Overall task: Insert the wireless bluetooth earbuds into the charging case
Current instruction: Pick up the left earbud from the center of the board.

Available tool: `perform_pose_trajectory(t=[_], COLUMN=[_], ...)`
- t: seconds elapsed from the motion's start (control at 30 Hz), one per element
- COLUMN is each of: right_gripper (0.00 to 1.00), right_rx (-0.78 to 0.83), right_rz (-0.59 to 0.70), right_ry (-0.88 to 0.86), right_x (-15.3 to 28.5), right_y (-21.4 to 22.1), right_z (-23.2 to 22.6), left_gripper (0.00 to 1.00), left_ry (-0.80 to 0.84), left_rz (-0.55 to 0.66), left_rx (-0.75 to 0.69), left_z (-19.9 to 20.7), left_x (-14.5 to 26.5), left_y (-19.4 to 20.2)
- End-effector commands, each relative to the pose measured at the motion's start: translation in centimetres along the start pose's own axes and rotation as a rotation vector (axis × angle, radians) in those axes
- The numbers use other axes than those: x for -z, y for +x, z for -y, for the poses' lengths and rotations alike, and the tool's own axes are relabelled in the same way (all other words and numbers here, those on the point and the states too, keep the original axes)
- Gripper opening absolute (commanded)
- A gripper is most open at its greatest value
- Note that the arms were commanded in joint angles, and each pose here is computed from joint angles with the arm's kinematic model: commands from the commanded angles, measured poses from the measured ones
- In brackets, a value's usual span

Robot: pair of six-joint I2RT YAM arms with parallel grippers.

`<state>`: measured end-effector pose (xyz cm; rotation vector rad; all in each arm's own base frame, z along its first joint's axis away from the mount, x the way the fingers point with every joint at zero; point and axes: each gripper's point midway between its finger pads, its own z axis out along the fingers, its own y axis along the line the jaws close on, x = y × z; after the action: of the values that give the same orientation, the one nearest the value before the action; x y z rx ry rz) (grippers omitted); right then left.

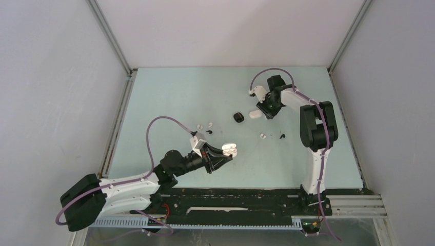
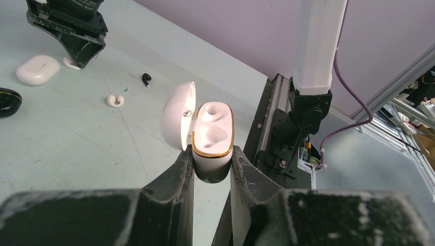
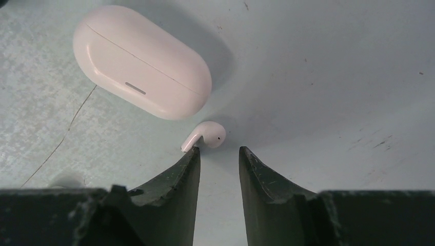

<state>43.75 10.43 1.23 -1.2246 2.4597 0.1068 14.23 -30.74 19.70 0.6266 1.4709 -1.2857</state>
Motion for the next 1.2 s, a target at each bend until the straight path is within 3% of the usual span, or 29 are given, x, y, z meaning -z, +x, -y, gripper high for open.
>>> perform_pose_trajectory(t=[0.0, 0.43, 0.73, 0.97, 1.17], right_gripper=[0.38, 0.38, 0.33, 0.35, 0.25], right_rx=[0.025, 0.074, 0.047, 0.003, 0.005], right_rz=[0.024, 0.054, 0.040, 0.017, 0.023], right_ry=[-0.002, -0.109, -0.138, -0.123, -0.132], right_x=[-0.2, -0.7, -0.8, -0.7, -0.7], right_y=[-1.1, -2.2, -2.2, -1.5, -1.6], right_z=[0.2, 0.0, 0.2, 0.4, 0.2], left_gripper=[0.00, 0.00, 0.00, 0.00, 0.00], left_ry=[0.007, 0.014, 0.010, 0.013, 0.012], left_rz=[0.031, 0.021, 0.015, 0.016, 0.020], left_rx=[-0.015, -0.010, -0.005, -0.007, -0.001], left_z=[0.3, 0.2, 0.1, 0.2, 0.2], left_x=[0.0, -0.5, -0.4, -0.5, -0.4], left_y=[-0.7, -0.4, -0.2, -0.3, -0.3])
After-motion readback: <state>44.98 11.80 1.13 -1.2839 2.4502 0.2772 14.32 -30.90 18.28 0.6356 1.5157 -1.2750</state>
